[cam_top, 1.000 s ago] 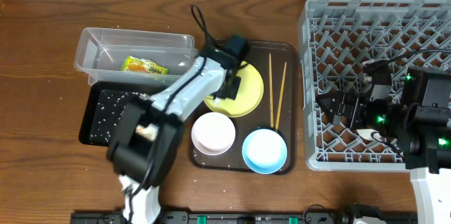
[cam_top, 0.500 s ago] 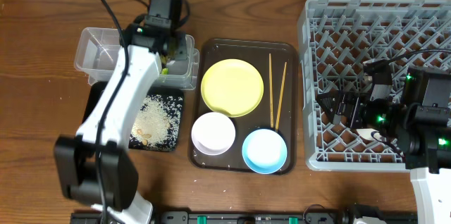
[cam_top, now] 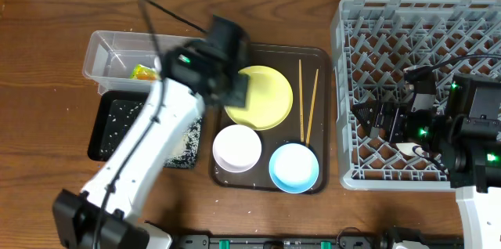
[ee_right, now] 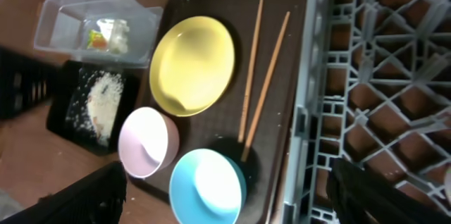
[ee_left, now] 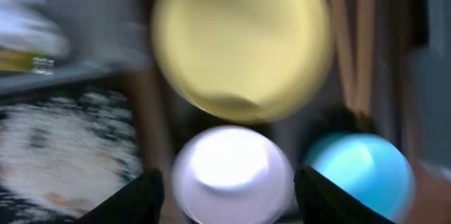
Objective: Sort waste into correct bins and load items into the dishwasher rack
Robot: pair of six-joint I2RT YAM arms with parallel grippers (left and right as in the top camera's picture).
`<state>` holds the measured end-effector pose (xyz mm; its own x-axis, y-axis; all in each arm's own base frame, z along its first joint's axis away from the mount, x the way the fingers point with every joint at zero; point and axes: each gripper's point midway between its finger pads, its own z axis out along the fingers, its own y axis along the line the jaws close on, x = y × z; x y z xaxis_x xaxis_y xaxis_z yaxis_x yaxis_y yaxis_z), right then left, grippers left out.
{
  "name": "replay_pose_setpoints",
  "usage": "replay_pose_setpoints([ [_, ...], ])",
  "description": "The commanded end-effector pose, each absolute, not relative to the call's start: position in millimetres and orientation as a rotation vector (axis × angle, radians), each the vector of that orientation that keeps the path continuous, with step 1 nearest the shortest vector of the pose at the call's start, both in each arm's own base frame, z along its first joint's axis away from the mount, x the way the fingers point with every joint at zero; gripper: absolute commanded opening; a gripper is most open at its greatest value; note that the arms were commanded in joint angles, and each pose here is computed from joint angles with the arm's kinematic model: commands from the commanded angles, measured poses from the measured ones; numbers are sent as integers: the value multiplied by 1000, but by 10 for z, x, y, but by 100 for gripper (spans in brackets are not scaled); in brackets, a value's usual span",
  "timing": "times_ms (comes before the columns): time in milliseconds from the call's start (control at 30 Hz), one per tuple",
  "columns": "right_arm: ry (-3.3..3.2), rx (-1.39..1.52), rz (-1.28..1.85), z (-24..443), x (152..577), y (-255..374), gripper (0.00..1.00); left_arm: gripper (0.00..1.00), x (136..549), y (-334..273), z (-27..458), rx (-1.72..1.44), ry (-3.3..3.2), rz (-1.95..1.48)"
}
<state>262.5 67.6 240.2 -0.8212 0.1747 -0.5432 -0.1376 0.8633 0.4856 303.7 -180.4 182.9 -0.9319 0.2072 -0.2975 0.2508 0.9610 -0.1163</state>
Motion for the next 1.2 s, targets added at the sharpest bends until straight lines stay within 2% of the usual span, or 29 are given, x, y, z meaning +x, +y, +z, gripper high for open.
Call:
replay_pose_setpoints([
  [0,2432,9,641,2436,2650,656,90,62,2700,-2137,1607,364,2911,-264],
  [167,2432,9,642,2436,2649,657,90,60,2366,-2531,1326,467,2902,-255],
  [367,2432,9,643,2436,2648,659,91,56,2156,-2738,1165,508,2871,-237],
  [733,2436,10,644,2431,2641,659,91,56,1912,-2655,911,500,2926,-156],
  [867,2441,12,644,2424,2631,658,99,55,2014,-2519,1153,481,2849,-79],
  [967,2445,14,645,2418,2623,658,99,56,2139,-2294,1550,426,2723,-2],
  [1167,2416,5,633,2460,2682,648,99,77,2164,-1898,2398,402,2477,-117],
])
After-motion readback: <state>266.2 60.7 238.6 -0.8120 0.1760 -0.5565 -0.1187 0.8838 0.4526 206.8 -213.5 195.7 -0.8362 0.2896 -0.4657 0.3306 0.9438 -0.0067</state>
